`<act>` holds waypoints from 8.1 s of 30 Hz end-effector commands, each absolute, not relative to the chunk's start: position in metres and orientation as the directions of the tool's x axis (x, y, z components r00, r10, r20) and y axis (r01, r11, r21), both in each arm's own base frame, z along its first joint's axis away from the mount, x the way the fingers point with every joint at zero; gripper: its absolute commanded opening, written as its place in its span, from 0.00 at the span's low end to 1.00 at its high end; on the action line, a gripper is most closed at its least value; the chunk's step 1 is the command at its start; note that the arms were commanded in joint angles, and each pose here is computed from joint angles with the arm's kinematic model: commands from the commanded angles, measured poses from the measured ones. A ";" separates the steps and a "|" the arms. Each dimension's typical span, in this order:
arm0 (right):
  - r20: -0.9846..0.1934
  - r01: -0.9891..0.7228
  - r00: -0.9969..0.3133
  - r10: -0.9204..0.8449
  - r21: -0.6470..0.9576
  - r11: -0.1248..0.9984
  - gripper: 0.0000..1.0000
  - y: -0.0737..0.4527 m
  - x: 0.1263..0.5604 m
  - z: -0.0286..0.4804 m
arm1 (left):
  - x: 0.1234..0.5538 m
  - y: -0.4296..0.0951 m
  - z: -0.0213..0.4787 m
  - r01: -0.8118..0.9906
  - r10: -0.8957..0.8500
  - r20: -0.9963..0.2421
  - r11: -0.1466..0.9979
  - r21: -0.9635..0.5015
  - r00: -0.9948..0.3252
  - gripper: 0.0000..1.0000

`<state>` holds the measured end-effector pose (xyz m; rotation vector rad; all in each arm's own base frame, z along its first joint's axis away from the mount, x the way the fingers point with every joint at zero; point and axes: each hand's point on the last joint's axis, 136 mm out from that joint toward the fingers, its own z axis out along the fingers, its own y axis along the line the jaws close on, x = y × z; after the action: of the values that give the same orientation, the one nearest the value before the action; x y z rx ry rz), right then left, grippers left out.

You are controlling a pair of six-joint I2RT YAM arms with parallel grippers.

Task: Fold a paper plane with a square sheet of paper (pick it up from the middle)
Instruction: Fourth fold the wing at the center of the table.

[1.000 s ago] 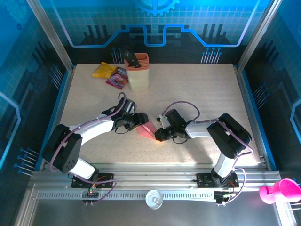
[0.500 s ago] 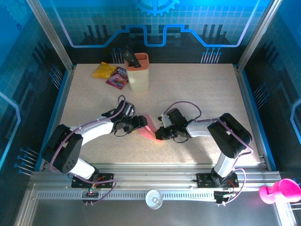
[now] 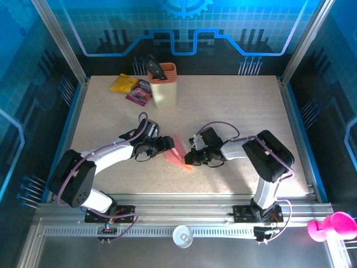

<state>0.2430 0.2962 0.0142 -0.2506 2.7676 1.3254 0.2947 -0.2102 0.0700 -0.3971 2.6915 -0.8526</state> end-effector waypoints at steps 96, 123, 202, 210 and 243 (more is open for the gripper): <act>0.256 0.234 -0.965 0.052 0.758 0.609 0.00 0.256 0.217 -0.041 | 0.287 -0.258 0.056 0.115 -0.128 -0.350 0.796 -0.594 -0.928 0.00; 0.260 0.242 -0.964 0.059 0.760 0.603 0.00 0.255 0.216 -0.045 | 0.306 -0.274 0.034 0.136 -0.094 -0.345 0.799 -0.586 -0.934 0.00; -0.154 -0.197 -0.980 -0.125 0.670 0.716 0.00 0.309 0.245 0.034 | 0.305 -0.268 0.001 0.101 -0.087 -0.308 0.832 -0.545 -0.947 0.00; -0.123 -0.143 -0.989 -0.081 0.668 0.730 0.00 0.292 0.240 0.021 | 0.304 -0.268 0.000 0.103 -0.082 -0.308 0.835 -0.541 -0.948 0.00; 0.079 0.055 -0.997 0.014 0.540 0.840 0.00 0.228 0.194 -0.043 | 0.321 -0.276 0.026 0.080 -0.132 -0.324 0.820 -0.567 -0.937 0.00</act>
<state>0.2343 0.2777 0.0094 -0.1274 2.7926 1.2005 0.3163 -0.2764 0.0269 -0.0186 2.6395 -0.8780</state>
